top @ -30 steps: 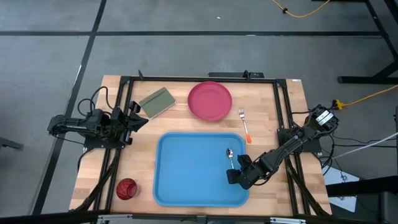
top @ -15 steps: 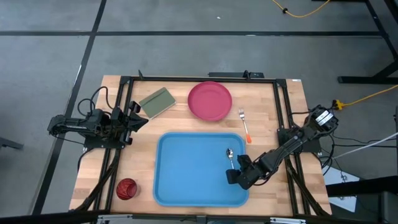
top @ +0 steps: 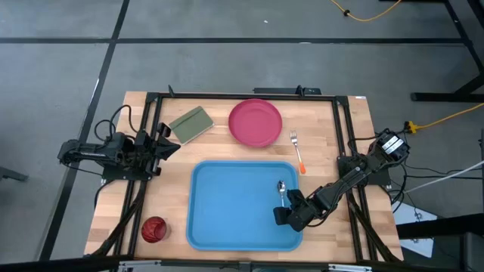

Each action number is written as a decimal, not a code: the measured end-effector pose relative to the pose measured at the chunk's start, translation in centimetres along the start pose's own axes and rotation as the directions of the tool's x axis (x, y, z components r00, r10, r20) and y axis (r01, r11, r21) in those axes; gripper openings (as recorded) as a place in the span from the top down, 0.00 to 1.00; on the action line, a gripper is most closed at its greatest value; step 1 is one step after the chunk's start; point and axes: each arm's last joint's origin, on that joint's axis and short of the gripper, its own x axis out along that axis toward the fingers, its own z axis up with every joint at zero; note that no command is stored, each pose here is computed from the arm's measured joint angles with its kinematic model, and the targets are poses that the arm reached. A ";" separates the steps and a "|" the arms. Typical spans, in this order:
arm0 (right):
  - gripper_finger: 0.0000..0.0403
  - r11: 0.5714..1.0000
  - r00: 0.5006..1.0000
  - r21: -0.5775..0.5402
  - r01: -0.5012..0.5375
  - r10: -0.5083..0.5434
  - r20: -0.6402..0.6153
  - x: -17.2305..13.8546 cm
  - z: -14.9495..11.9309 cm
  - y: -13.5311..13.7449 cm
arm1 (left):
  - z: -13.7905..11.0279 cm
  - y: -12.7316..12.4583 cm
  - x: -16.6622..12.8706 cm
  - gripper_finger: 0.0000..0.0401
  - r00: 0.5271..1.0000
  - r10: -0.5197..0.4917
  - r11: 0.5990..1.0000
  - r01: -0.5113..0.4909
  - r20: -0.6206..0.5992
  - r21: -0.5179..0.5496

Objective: Pick and place plate/cup/fork/spoon on tray
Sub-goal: Put the orange spoon on the right of the blue tray, then put the orange fork to the left of the orange spoon on the blue tray

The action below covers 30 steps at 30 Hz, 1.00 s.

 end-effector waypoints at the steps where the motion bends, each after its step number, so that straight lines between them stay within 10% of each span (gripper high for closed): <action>1: 0.78 1.000 1.000 0.000 -0.001 0.001 0.000 0.0 0.0 0.0 | 0.0 0.0 0.0 1.00 1.000 0.000 1.000 0.000 0.000 0.000; 16: 0.78 0.970 0.961 -0.096 0.223 -0.202 0.187 -5.3 -0.9 3.6 | 0.0 0.0 0.0 1.00 1.000 0.000 1.000 0.000 0.000 0.000; 22: 0.78 0.885 0.757 -0.100 0.455 -0.326 0.566 -10.2 1.5 4.4 | 0.0 0.0 0.0 1.00 1.000 -0.004 1.000 0.004 0.000 0.000; 30: 0.78 0.717 0.581 -0.005 0.697 -0.561 0.589 -11.1 9.7 5.0 | 0.0 0.0 0.0 1.00 1.000 -0.004 1.000 0.004 -0.001 0.000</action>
